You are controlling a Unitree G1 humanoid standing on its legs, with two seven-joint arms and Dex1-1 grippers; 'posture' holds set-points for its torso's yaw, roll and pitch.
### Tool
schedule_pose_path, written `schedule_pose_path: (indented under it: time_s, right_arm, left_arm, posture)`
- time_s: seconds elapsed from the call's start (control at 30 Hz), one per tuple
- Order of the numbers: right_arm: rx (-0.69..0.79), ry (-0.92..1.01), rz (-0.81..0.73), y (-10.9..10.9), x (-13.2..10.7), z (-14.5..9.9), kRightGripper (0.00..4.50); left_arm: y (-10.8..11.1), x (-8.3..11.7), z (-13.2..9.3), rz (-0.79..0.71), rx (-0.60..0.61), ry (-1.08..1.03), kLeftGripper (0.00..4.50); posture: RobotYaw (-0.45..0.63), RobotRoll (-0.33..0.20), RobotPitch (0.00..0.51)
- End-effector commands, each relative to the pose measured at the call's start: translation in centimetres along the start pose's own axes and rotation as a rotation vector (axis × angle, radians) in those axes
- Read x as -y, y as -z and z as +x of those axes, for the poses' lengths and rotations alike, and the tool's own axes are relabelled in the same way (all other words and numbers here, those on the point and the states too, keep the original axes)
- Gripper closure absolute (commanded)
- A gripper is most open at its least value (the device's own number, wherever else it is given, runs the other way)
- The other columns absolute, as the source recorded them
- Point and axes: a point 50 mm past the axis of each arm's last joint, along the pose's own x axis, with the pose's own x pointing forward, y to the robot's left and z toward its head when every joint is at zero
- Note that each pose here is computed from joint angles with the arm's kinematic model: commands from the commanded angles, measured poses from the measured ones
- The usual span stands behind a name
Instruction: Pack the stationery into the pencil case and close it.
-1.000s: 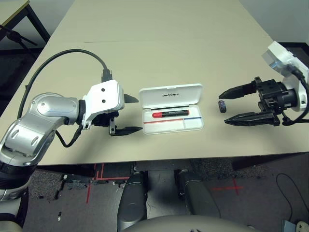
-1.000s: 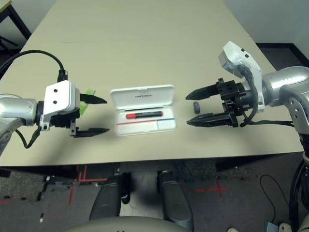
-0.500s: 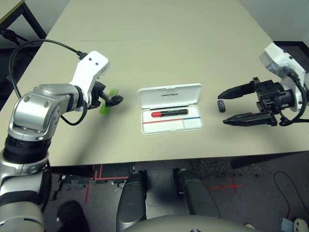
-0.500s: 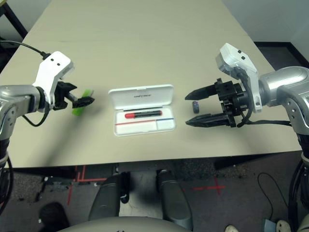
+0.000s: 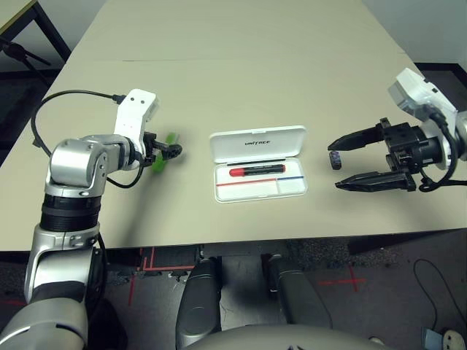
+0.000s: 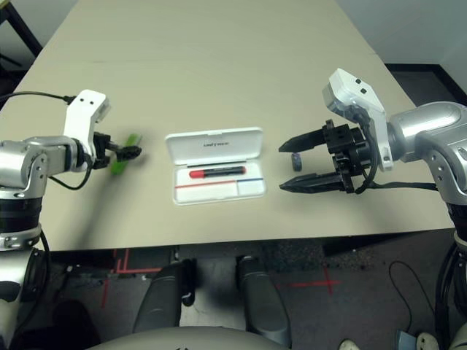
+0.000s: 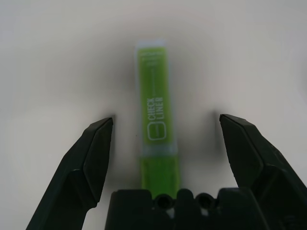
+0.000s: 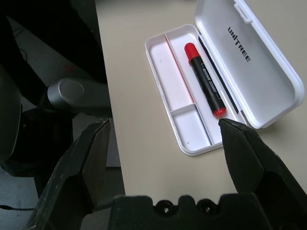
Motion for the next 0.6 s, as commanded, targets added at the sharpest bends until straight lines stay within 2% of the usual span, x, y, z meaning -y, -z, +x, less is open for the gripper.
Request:
schedule_pose_path:
  time_s: [0.03,0.37,0.47,0.6]
  right_arm:
    - [-0.011,-0.016,-0.01,0.1,-0.2,0.4,0.05]
    - [-0.015,-0.016,-0.015,0.3,-0.2,0.6,0.05]
    - [-0.014,-0.015,-0.016,0.3,-0.2,0.6,0.0]
    - [-0.012,-0.013,-0.017,0.3,-0.1,0.7,0.0]
  left_arm:
    - [0.7,-0.3,0.7,-0.031,-0.014,-0.024,0.0]
    - [1.6,0.2,2.0,-0.04,-0.038,-0.012,0.0]
    - [1.8,0.3,2.1,-0.038,-0.045,-0.004,0.62]
    - [1.9,0.4,2.1,-0.026,-0.048,0.001,2.08]
  posture:
    - [-0.01,0.0,0.192]
    - [-0.02,0.0,0.192]
    - [-0.02,0.0,0.192]
    - [-0.02,0.0,0.192]
